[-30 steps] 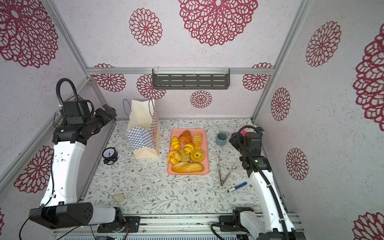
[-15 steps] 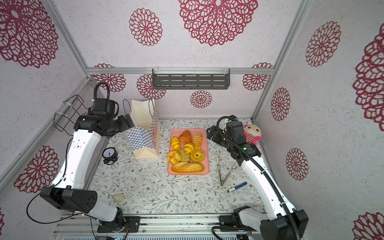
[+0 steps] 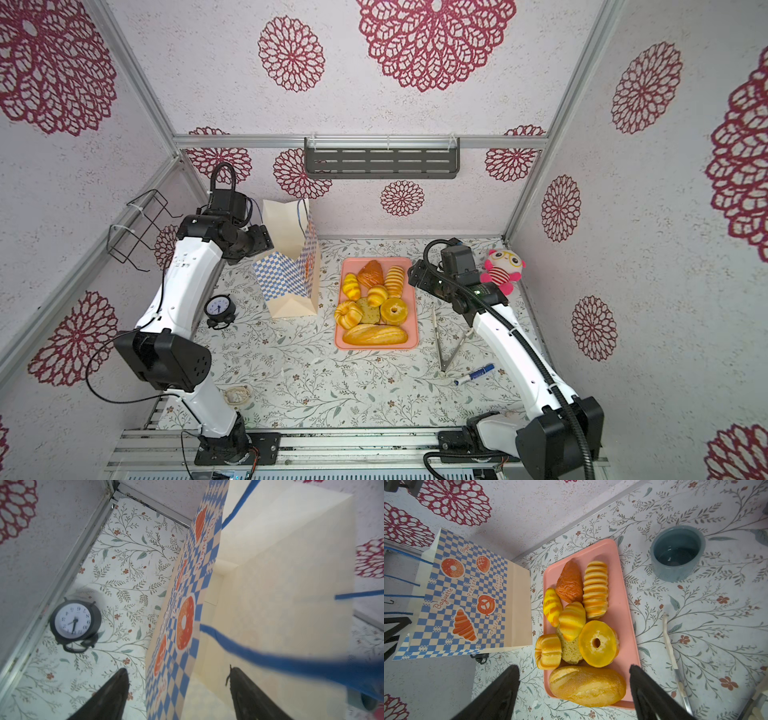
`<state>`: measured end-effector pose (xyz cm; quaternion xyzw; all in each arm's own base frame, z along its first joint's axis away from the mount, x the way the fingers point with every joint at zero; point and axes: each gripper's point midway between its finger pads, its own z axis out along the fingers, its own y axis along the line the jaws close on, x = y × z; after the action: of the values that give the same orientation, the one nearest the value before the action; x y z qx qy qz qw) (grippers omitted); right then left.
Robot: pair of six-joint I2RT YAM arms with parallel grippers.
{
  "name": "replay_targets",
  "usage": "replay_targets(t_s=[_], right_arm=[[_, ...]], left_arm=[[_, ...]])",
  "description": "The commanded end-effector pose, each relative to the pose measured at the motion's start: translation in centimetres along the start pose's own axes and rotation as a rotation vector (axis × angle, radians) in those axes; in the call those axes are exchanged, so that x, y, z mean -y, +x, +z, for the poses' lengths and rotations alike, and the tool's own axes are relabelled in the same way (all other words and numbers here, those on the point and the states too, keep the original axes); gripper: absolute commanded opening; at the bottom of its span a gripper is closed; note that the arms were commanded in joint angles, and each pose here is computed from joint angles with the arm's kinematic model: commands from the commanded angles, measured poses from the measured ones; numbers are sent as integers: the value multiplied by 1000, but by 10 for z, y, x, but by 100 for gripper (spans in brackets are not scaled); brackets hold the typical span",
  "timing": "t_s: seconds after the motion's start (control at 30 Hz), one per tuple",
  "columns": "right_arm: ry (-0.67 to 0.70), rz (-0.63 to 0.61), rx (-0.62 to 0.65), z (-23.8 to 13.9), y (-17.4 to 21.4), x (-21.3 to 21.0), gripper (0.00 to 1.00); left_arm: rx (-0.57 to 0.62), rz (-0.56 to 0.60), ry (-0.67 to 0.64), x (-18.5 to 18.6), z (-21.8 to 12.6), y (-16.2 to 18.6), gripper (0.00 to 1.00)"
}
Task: Place the fake bread into the paper bag
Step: 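Pull the paper bag open with the left gripper while the right arm nears the tray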
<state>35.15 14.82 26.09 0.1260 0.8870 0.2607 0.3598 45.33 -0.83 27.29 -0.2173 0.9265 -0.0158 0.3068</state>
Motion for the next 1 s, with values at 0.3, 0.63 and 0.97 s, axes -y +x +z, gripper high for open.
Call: replay_targets(t_s=[0.3,0.63,0.97], right_arm=[[-17,-2,-3,-3,-7,-13,85],[-18,-26,-41,0,-4,-18,85],[-10,-59,-80,1,-2,-20,84]], left_arm=[[-43,23,68,3,-8,12,0],[-102,74,211,-4,-67,70,0],[-201,54,390,-8,-115,152,0]])
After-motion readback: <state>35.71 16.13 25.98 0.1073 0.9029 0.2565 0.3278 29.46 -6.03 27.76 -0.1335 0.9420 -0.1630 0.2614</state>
